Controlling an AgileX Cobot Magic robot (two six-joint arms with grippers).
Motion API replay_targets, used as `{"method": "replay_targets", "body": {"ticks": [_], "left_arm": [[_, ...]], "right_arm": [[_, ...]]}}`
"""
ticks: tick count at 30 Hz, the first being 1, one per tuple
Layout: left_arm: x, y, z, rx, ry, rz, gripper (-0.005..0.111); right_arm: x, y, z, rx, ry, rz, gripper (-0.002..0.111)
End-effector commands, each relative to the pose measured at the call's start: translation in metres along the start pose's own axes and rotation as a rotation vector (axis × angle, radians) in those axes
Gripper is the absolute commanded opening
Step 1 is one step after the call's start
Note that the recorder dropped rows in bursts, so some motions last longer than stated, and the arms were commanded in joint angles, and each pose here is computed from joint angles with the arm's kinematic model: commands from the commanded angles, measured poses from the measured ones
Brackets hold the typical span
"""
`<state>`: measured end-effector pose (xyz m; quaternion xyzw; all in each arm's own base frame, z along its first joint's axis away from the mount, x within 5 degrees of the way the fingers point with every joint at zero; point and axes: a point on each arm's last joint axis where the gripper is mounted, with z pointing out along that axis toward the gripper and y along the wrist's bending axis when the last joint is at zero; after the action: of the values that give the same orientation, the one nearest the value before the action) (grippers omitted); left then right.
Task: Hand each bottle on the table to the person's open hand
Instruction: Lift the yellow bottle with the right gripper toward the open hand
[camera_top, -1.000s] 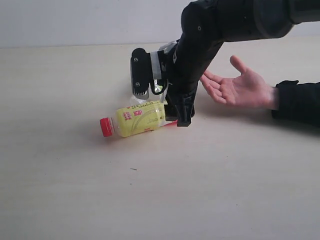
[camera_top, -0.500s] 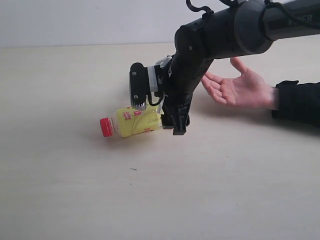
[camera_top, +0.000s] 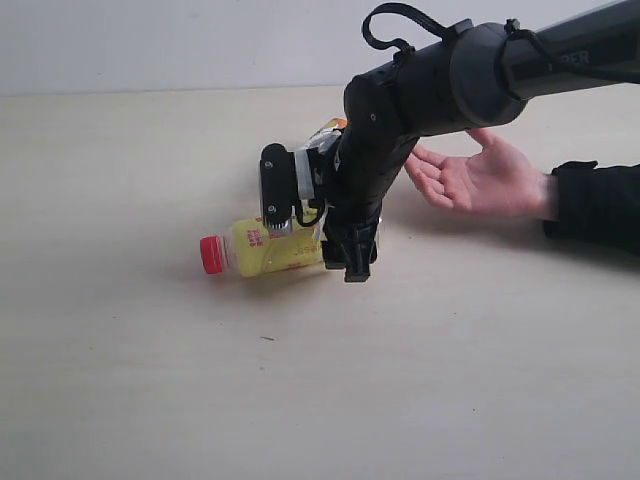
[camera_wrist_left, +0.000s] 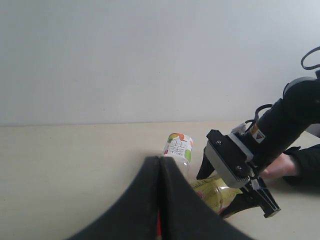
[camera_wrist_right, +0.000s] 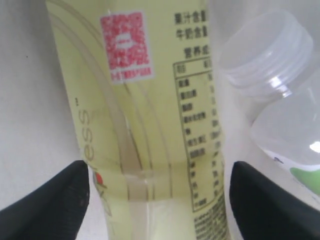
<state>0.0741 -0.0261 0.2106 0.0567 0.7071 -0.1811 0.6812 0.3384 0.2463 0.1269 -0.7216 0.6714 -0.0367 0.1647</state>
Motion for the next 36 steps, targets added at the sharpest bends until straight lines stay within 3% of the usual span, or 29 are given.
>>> {"method": "replay_targets", "body": {"ticks": [1, 10, 16, 21, 26, 36], "left_arm": [[-0.001, 0.000, -0.001, -0.001, -0.011, -0.001, 0.000], [-0.001, 0.000, -0.001, -0.001, -0.011, -0.001, 0.000], [-0.001, 0.000, -0.001, -0.001, -0.011, -0.001, 0.000], [-0.001, 0.000, -0.001, -0.001, -0.011, -0.001, 0.000], [-0.001, 0.000, -0.001, -0.001, -0.011, -0.001, 0.000], [-0.001, 0.000, -0.001, -0.001, -0.011, -0.001, 0.000]], "right_arm": [[-0.001, 0.000, 0.000, 0.000, -0.003, 0.003, 0.071], [-0.002, 0.001, 0.003, -0.010, -0.006, 0.029, 0.071], [0.000, 0.003, 0.003, -0.030, 0.007, 0.036, 0.064], [0.001, 0.005, 0.002, -0.056, 0.026, 0.069, 0.036], [0.005, 0.010, 0.002, -0.112, 0.067, 0.064, -0.001], [0.000, 0.002, -0.043, -0.046, 0.025, 0.066, 0.000]]}}
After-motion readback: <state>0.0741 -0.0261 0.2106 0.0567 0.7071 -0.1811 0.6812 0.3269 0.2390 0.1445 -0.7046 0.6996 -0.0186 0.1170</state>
